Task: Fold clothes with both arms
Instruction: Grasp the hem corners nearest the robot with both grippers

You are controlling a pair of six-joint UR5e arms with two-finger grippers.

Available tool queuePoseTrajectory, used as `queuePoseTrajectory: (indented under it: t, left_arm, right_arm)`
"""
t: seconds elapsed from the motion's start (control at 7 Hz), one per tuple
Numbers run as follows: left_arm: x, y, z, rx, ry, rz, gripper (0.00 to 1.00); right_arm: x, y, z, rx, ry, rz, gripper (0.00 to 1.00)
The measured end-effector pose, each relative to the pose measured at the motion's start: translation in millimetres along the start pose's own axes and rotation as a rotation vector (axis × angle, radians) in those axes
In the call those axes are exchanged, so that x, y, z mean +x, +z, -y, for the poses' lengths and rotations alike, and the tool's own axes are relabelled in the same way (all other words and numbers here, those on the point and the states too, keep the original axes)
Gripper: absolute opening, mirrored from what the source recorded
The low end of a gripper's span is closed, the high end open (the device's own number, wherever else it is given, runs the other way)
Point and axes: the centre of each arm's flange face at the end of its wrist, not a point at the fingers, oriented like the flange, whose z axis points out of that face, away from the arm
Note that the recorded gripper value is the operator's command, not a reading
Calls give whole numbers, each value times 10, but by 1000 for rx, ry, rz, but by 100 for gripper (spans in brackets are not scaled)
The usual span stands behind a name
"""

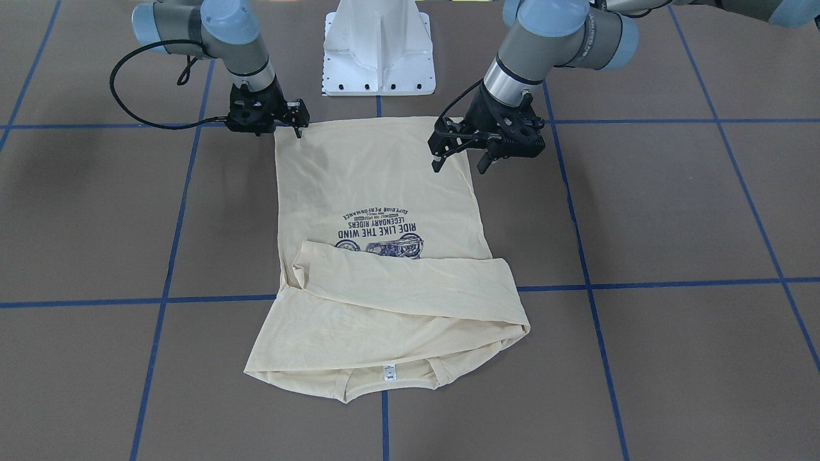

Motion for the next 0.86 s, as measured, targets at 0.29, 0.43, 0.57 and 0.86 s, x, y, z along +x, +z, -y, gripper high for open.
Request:
queuePoseTrajectory:
  t: [0.29,0.43,0.57,0.86]
  left_arm:
    - [-3,0,1,0,-1,0,100]
    - [-2,0,1,0,-1,0,100]
    - [-1,0,1,0,-1,0,100]
    - [7,0,-4,-1,-1,-1,100]
  right_arm:
    - [-23,-18,-30,-28,-1,7,59]
    - [-28,-21,-41,-41,-1,9,58]
    - [-28,-20,-47,-51,0,10,55]
    - [-23,-20,-47,-59,1,9,35]
